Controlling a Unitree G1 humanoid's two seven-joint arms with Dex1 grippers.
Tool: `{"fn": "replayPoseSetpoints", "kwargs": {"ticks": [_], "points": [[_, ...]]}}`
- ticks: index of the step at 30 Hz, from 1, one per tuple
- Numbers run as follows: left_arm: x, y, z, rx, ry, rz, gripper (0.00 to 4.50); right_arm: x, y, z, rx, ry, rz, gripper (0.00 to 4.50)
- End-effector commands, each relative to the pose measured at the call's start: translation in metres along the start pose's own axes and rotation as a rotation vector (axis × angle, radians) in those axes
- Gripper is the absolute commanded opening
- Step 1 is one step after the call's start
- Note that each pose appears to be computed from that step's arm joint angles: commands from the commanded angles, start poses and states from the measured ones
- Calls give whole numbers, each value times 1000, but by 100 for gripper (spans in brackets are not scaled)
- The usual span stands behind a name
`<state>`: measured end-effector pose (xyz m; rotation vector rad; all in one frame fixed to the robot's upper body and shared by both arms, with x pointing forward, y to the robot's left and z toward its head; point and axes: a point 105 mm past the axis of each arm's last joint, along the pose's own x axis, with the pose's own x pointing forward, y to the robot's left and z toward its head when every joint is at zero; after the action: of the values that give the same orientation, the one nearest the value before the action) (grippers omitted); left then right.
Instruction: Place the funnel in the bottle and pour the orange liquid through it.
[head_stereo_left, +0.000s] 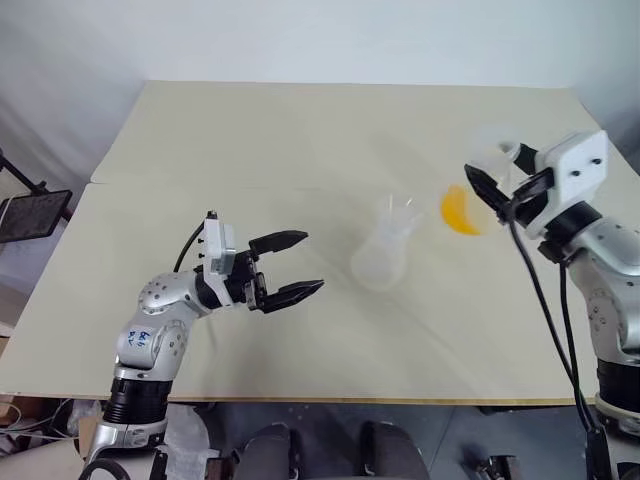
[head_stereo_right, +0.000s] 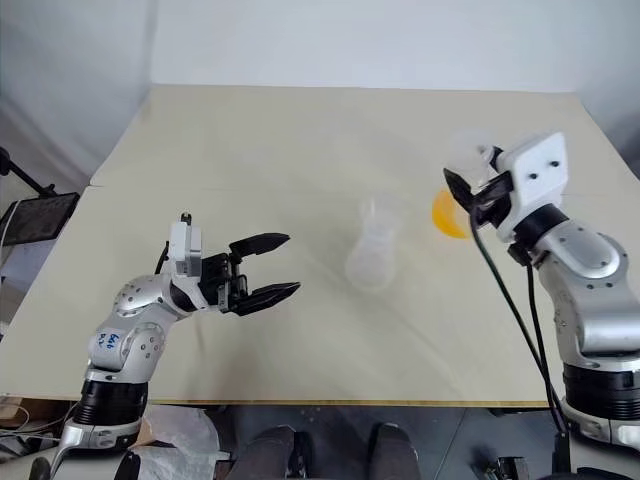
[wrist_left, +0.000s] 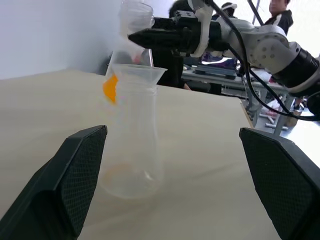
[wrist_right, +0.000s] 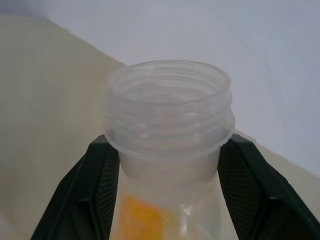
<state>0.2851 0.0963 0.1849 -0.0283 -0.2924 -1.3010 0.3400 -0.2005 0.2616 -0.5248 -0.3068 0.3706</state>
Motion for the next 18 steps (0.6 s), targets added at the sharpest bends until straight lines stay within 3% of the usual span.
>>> {"fn": "replayPoseSetpoints", "kwargs": {"ticks": [1,18], "points": [[4,-1,4,32,-18,3,450,1,-1,29,-209,-111,-36,244],[11,-2,1,41,-22,20,450,12,48,35,-709,-198,44,244]]}}
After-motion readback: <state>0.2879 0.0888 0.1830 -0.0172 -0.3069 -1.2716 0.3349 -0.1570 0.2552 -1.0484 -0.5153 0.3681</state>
